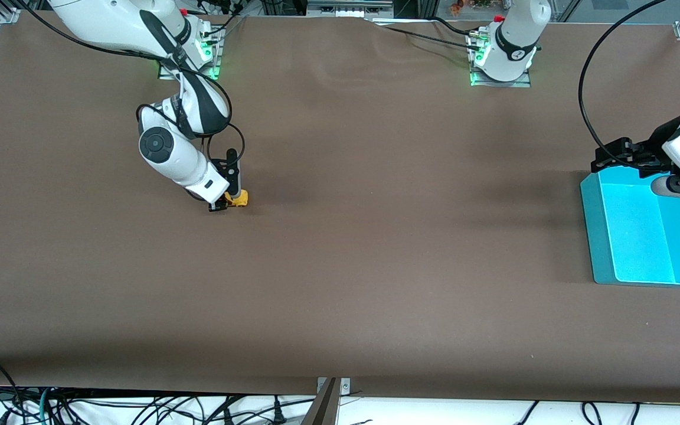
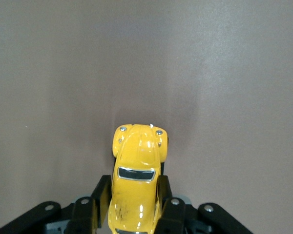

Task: Wind and store yellow beetle car
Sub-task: 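Close the right gripper on the car while the left gripper approaches the bin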

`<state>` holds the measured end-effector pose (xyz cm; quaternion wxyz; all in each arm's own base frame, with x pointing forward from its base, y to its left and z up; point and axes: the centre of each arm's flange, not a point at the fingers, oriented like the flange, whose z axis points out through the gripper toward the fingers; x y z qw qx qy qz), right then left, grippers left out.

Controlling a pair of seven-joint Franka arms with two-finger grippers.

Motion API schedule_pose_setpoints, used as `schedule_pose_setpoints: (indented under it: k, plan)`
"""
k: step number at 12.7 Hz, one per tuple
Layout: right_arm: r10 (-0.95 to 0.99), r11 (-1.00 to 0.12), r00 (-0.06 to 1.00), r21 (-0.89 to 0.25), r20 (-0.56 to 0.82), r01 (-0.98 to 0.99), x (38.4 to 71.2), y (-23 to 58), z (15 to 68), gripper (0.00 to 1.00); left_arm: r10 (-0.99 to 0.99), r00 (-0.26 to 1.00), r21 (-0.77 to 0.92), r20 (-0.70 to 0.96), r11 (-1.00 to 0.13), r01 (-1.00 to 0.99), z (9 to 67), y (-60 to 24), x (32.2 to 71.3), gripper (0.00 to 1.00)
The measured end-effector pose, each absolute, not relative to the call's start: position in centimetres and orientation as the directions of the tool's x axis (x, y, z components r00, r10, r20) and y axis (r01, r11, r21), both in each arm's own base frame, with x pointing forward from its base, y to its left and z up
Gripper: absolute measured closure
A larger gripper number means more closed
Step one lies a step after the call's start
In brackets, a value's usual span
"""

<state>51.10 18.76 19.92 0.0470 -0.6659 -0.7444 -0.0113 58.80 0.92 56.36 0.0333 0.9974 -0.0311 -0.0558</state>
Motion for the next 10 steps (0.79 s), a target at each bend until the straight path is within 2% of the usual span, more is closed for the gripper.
schedule_pose_setpoints:
  k: [1,10]
  plan:
    - [0.991,0.112,-0.108,-0.044,0.085,0.993,51.13,18.75,20.04,0.59,-0.062,0.992,0.069,-0.11,-0.996,-0.055,56.36,0.92,58.8,0.0]
    - [0.991,0.109,-0.104,-0.046,0.084,0.993,51.14,18.65,20.01,0.59,-0.06,0.991,0.07,-0.123,-0.996,-0.051,55.58,0.93,59.05,0.0]
